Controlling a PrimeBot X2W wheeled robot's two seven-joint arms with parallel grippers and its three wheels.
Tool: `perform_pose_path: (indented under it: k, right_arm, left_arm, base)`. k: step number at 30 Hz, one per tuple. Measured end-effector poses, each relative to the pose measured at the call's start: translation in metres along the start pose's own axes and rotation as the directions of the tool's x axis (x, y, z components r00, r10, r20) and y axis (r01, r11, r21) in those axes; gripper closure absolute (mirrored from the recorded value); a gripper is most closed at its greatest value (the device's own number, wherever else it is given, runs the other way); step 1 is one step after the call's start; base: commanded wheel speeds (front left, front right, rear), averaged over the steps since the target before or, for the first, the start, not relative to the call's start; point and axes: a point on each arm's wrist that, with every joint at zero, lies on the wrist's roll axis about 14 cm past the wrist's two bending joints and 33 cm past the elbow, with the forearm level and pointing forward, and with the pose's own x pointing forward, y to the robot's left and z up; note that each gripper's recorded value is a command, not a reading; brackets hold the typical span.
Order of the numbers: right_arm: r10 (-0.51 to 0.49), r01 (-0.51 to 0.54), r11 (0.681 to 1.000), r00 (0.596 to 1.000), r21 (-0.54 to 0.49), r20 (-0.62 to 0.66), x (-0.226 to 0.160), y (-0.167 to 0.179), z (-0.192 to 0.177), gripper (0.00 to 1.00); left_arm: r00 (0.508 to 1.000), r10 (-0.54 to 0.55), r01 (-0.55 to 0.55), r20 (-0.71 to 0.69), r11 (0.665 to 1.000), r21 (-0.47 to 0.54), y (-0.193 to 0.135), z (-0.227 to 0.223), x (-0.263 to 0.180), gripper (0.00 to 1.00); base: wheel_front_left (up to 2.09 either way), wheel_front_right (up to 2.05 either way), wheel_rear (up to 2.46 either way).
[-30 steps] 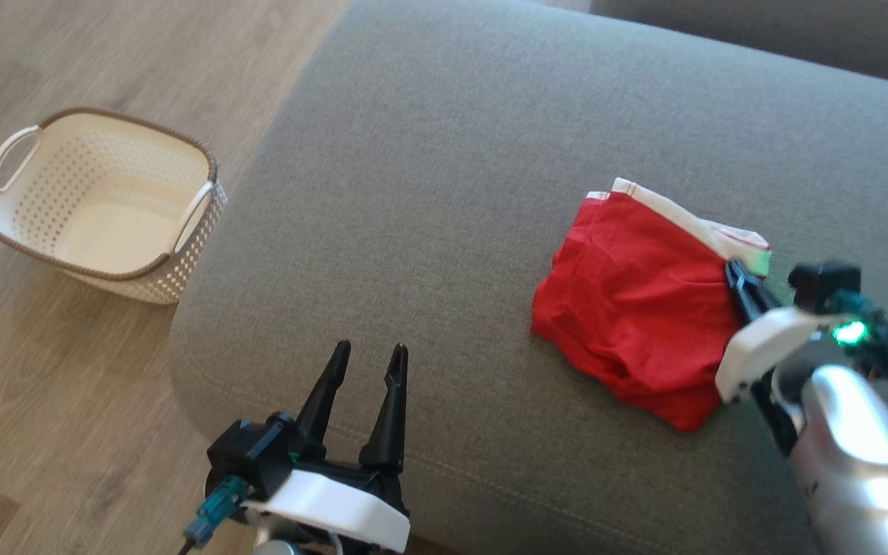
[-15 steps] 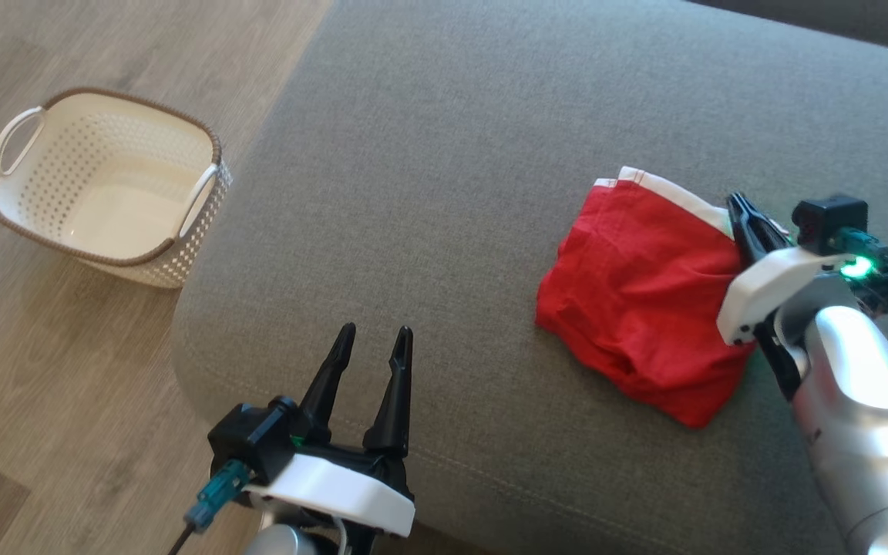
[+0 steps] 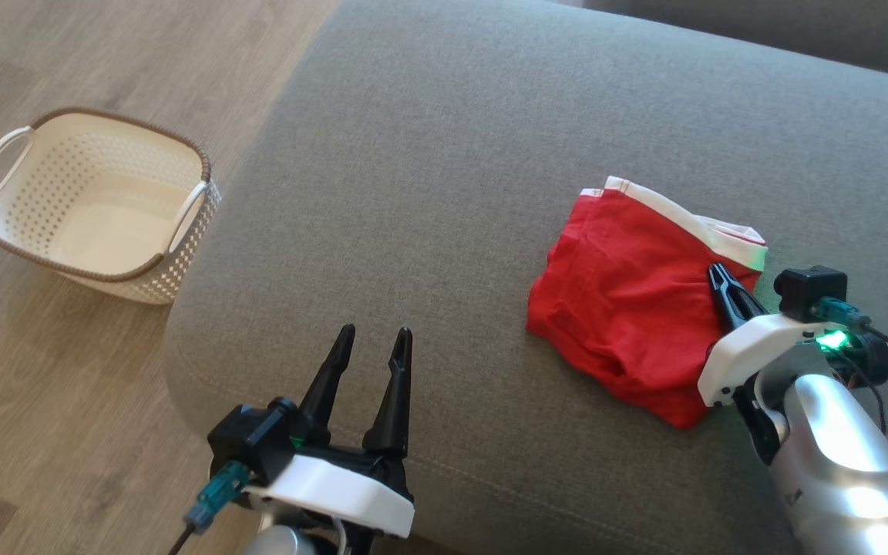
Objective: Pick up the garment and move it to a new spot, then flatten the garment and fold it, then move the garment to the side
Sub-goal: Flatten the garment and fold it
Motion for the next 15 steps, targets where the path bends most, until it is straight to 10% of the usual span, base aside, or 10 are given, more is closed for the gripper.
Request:
perform_pose_path:
  k: [15]
  right_arm:
    - [0.003, -0.004, 1.000, 0.992, 0.008, 0.128, -0.008, 0.007, 0.048, 1.00]
  left_arm:
    - [0.999, -0.018, 0.018, 0.031, 1.000, -0.001, -0.002, 0.008, -0.001, 0.00]
  base:
    - [0.00, 0.00, 0.00]
